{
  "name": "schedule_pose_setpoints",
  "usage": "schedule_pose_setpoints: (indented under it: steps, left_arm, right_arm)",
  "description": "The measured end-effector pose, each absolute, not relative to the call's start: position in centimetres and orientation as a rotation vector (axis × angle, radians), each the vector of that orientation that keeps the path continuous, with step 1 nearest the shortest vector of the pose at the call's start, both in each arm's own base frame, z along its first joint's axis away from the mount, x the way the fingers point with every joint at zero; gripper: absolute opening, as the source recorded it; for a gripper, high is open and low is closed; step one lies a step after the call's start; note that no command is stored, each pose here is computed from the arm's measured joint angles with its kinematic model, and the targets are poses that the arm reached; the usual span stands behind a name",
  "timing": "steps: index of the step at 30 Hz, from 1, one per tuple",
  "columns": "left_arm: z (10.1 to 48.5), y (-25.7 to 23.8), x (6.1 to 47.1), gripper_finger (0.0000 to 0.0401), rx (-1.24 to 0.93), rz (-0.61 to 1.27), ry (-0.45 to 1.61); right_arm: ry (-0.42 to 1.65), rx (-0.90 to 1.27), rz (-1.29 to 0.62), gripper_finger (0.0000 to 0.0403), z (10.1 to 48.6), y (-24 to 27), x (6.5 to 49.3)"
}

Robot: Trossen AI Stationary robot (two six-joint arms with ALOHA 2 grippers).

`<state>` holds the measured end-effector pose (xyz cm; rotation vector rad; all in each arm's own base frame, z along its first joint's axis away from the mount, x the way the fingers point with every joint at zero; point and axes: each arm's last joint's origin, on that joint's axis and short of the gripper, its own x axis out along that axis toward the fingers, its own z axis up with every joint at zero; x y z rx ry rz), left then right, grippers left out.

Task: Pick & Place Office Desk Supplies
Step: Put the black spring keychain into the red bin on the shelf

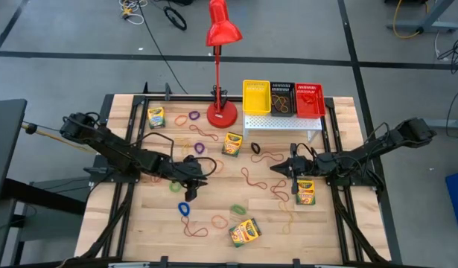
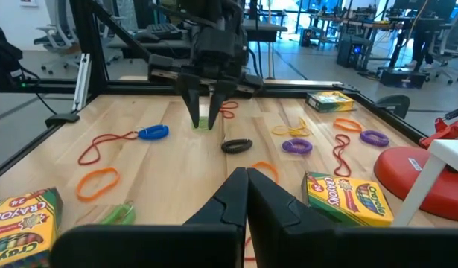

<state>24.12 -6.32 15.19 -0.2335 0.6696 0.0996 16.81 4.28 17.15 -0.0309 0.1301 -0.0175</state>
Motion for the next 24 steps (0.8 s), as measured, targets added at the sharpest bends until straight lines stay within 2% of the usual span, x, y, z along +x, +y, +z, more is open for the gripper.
schedule_pose_setpoints:
  steps: [12, 24]
  left_arm:
    - [14.5, -5.9, 23.6, 0.019, -0.203, 0.116, 0.765]
    - [16.2, -5.2, 22.0, 0.0205, -0.174, 0.128, 0.788]
  right_arm:
    - [0.13, -0.031, -0.018, 0.0011, 17.1, 4.3, 16.8]
    - [0.136, -0.032, -0.019, 0.0011, 17.1, 4.3, 16.8]
